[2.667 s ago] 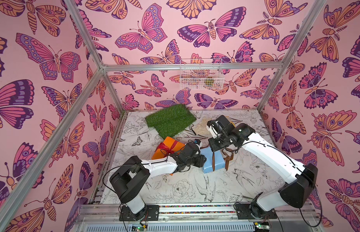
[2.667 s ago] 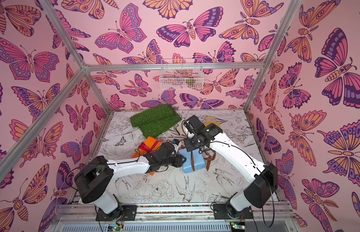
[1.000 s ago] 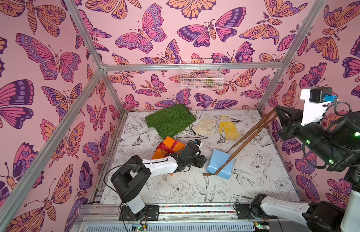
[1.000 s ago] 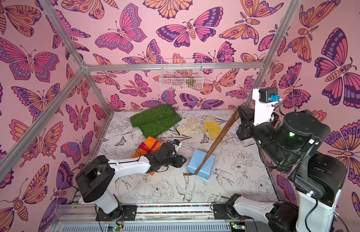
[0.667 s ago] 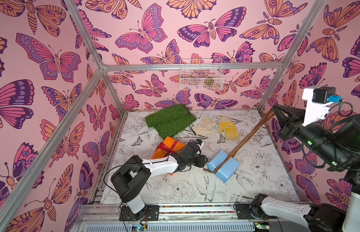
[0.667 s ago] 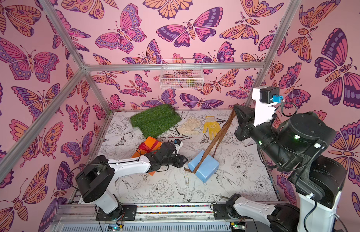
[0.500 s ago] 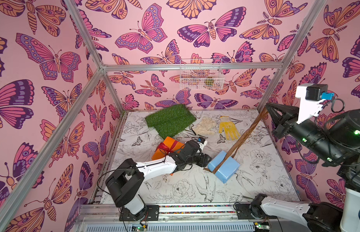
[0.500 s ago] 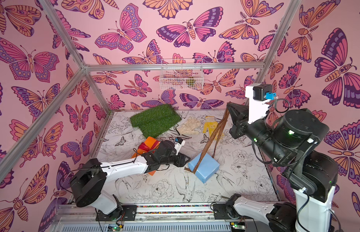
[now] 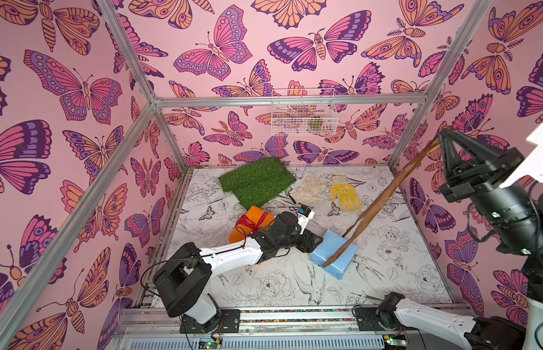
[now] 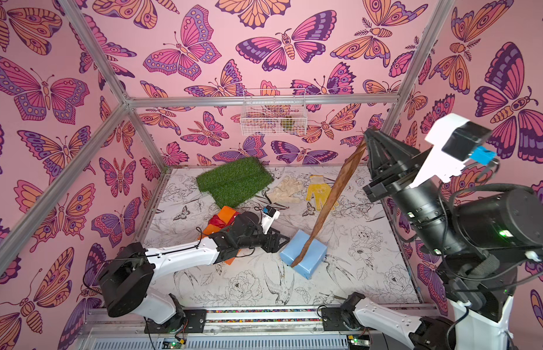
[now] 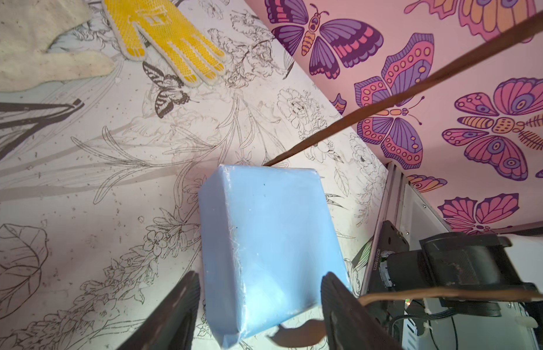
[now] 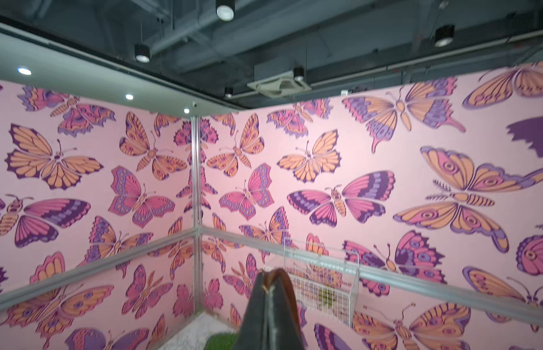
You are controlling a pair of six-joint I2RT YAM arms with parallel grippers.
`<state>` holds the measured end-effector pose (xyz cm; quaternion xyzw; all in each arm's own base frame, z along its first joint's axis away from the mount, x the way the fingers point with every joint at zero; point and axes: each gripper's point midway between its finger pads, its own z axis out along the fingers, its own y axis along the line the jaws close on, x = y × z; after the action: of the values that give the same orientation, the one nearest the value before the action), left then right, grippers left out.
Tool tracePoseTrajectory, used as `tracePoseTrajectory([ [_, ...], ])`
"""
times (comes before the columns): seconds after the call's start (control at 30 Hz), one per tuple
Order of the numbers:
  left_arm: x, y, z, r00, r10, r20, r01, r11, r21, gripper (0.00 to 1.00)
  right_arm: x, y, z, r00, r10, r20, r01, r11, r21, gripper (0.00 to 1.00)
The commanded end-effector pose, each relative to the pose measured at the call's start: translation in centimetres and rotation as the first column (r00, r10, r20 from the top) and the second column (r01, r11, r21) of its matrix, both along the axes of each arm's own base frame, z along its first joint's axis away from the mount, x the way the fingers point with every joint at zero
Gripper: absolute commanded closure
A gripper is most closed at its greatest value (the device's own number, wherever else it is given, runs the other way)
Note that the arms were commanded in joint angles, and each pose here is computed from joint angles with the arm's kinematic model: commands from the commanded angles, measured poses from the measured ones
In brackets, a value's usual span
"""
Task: Untie the ribbon bows on the gift boxes
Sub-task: Pull the ribbon from the gift box, then place the ribbon at the center of the board.
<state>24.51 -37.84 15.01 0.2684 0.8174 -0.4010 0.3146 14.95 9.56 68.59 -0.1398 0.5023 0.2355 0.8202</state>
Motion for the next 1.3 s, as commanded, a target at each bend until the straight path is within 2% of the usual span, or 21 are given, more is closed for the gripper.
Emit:
tracePoseTrajectory([
  [0.0, -0.2, 0.2, -1.2, 1.000, 0.003, -0.007, -0.003, 1.000, 0.016, 0.34, -1.0, -1.6, 3.0, 0.988, -0.074, 0.132, 0.068, 0.996, 0.054, 1.00],
  [0.17, -0.3, 0.5, -1.5, 1.000, 0.012, -0.013, -0.011, 1.000, 0.023, 0.34, -0.4, -2.6, 3.4, 0.968, -0.191, 0.163, 0.191, 0.981, 0.017, 1.00],
  [0.33, -0.4, 0.6, -2.0, 1.000, 0.015, -0.026, -0.014, 0.999, 0.030, 0.34, -0.5, -4.7, 4.5, 0.908, -0.345, 0.239, 0.354, 0.935, 0.004, 1.00],
  [0.47, -0.4, 0.8, -2.3, 0.999, 0.023, -0.032, -0.021, 0.999, 0.036, 0.34, -1.7, -5.8, 5.8, 0.872, -0.392, 0.294, 0.407, 0.913, 0.013, 1.00],
  [0.63, -0.5, 0.7, -2.8, 0.999, 0.021, -0.046, -0.019, 0.999, 0.038, 0.34, -1.3, -6.9, 5.4, 0.825, -0.476, 0.304, 0.502, 0.865, -0.009, 1.00],
  [0.77, -0.6, 0.8, -3.0, 0.998, 0.020, -0.052, -0.018, 0.999, 0.041, 0.34, -3.3, -9.6, 6.0, 0.754, -0.567, 0.332, 0.579, 0.812, 0.073, 1.00],
  [0.87, -0.6, 0.8, -3.2, 0.998, 0.019, -0.053, -0.016, 0.999, 0.044, 0.34, -5.8, -11.9, 6.8, 0.721, -0.598, 0.350, 0.583, 0.797, 0.159, 1.00],
  [0.97, -0.6, 0.7, -3.4, 0.998, 0.015, -0.058, -0.013, 0.999, 0.046, 0.34, -7.5, -12.9, 7.5, 0.712, -0.595, 0.372, 0.566, 0.801, 0.196, 1.00],
  [1.1, -0.6, 0.4, -4.0, 0.997, 0.011, -0.073, -0.007, 0.999, 0.047, 0.34, -8.2, -13.4, 8.1, 0.698, -0.602, 0.389, 0.574, 0.794, 0.198, 1.00],
  [1.27, -0.8, 0.1, -4.4, 0.996, 0.004, -0.093, 0.000, 0.999, 0.041, 0.34, -6.1, -13.1, 6.6, 0.707, -0.627, 0.326, 0.613, 0.774, 0.158, 1.00],
])
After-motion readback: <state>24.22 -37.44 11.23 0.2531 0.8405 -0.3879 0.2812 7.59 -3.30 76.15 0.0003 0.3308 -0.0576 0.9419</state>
